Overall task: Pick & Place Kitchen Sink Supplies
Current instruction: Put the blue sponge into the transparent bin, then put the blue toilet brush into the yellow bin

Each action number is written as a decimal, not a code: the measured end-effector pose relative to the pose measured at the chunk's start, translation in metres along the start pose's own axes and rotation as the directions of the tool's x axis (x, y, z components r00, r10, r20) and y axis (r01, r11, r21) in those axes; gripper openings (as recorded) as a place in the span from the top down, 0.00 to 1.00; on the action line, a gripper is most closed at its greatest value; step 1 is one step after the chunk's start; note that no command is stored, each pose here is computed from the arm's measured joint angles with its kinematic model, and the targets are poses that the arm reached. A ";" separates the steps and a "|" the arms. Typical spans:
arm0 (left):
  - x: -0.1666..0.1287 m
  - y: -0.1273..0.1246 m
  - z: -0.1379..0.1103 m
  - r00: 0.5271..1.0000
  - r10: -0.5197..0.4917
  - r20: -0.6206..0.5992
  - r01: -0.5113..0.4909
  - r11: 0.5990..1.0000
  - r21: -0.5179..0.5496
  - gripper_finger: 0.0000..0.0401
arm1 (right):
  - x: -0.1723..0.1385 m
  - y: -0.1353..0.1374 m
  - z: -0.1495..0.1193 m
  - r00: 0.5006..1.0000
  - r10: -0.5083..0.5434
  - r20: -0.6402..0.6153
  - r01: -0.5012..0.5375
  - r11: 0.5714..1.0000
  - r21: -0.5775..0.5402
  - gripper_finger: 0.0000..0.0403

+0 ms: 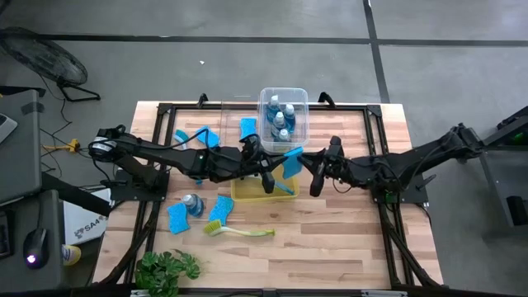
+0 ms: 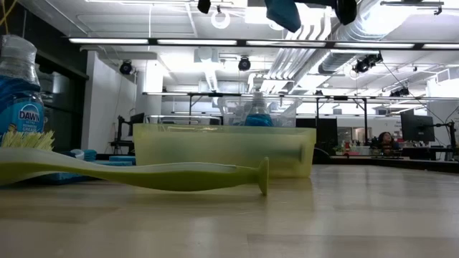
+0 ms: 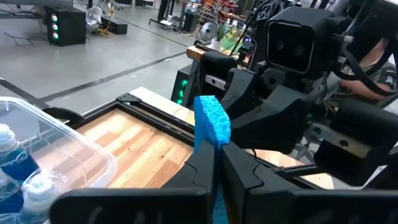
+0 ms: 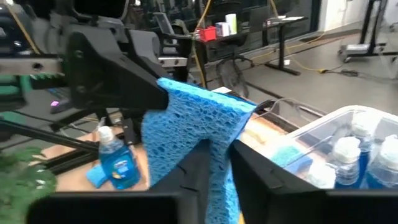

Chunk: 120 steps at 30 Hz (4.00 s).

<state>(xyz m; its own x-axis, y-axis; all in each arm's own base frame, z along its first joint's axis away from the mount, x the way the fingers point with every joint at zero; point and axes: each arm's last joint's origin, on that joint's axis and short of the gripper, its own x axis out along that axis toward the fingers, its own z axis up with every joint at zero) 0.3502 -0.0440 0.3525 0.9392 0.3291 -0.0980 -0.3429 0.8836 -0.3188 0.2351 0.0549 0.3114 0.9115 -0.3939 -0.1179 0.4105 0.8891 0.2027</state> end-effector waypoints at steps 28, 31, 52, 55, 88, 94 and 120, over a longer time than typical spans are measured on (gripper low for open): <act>-0.046 0.109 0.047 0.913 0.261 -0.312 -0.282 0.959 -0.023 1.00 | -0.038 -0.026 0.014 0.990 0.088 -0.111 -0.069 0.985 0.160 0.46; -0.045 0.126 0.049 0.891 0.286 -0.351 -0.318 0.948 -0.034 1.00 | -0.038 -0.026 0.012 0.989 0.083 -0.126 -0.063 0.985 0.161 0.46; -0.016 0.271 0.043 0.805 0.227 -0.548 -0.422 0.868 -0.261 1.00 | -0.038 -0.028 0.009 0.986 0.066 -0.155 -0.036 0.982 0.187 0.46; -0.005 0.282 0.037 0.813 0.200 -0.547 -0.407 0.867 -0.287 1.00 | -0.038 -0.028 0.009 0.986 0.062 -0.157 -0.029 0.979 0.200 0.46; 0.040 0.327 -0.021 0.728 0.213 -0.651 -0.544 0.758 -0.361 0.97 | -0.039 -0.029 0.006 0.982 0.048 -0.180 -0.001 0.967 0.254 0.46; 0.039 0.327 -0.022 0.719 0.213 -0.661 -0.556 0.747 -0.364 0.85 | -0.039 -0.029 0.006 0.982 0.049 -0.180 -0.001 0.967 0.254 0.46; 0.025 0.315 -0.002 0.735 0.234 -0.636 -0.543 0.765 -0.346 0.63 | -0.039 -0.030 0.004 0.979 0.048 -0.200 0.009 0.962 0.272 0.46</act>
<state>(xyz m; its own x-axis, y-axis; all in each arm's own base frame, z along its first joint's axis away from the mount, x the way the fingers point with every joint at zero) 0.2654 0.2420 0.2472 0.6220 0.2369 -0.7463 -0.7660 0.3818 -0.5172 0.1875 0.0428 0.3138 0.9066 -0.2964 -0.3004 0.4098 0.7884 0.4589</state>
